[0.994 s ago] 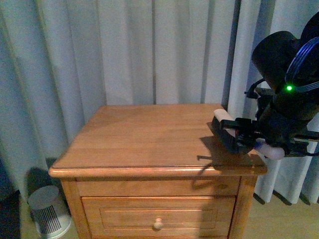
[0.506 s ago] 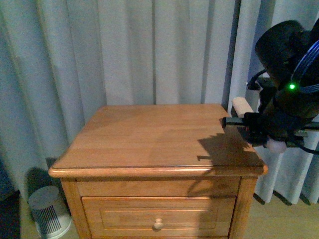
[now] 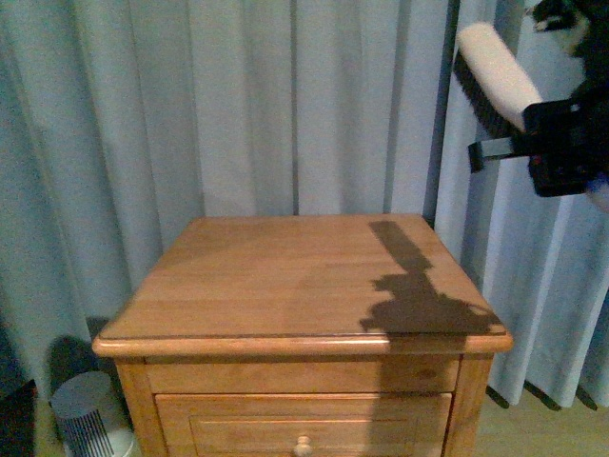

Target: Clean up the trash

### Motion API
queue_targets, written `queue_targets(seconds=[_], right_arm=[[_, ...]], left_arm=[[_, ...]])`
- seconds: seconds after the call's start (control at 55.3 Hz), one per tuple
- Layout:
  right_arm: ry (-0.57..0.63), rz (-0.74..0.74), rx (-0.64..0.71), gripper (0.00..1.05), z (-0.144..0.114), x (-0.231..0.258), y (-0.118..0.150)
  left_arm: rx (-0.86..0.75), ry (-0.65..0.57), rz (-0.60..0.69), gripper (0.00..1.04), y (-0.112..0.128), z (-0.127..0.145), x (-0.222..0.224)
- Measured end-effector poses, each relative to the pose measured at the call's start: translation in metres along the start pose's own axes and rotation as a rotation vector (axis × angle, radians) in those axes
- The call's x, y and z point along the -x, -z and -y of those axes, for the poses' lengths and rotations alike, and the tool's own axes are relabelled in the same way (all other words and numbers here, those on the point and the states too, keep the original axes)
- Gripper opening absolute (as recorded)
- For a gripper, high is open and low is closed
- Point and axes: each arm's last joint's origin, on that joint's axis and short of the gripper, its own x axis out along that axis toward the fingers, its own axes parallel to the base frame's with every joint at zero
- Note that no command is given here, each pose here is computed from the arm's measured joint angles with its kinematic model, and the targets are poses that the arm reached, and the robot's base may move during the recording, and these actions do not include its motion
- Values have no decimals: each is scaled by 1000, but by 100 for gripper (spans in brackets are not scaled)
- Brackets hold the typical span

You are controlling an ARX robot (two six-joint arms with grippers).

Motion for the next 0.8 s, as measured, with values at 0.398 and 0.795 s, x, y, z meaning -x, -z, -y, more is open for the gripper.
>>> queue_targets(seconds=[0.398,0.795], right_arm=[[122,188,-68,19,34,101,22],[198,229,-46,19,36,123,36]], left_arm=[[0,0,0,27,0,0,0],[0,0,0,27,0,0,0]])
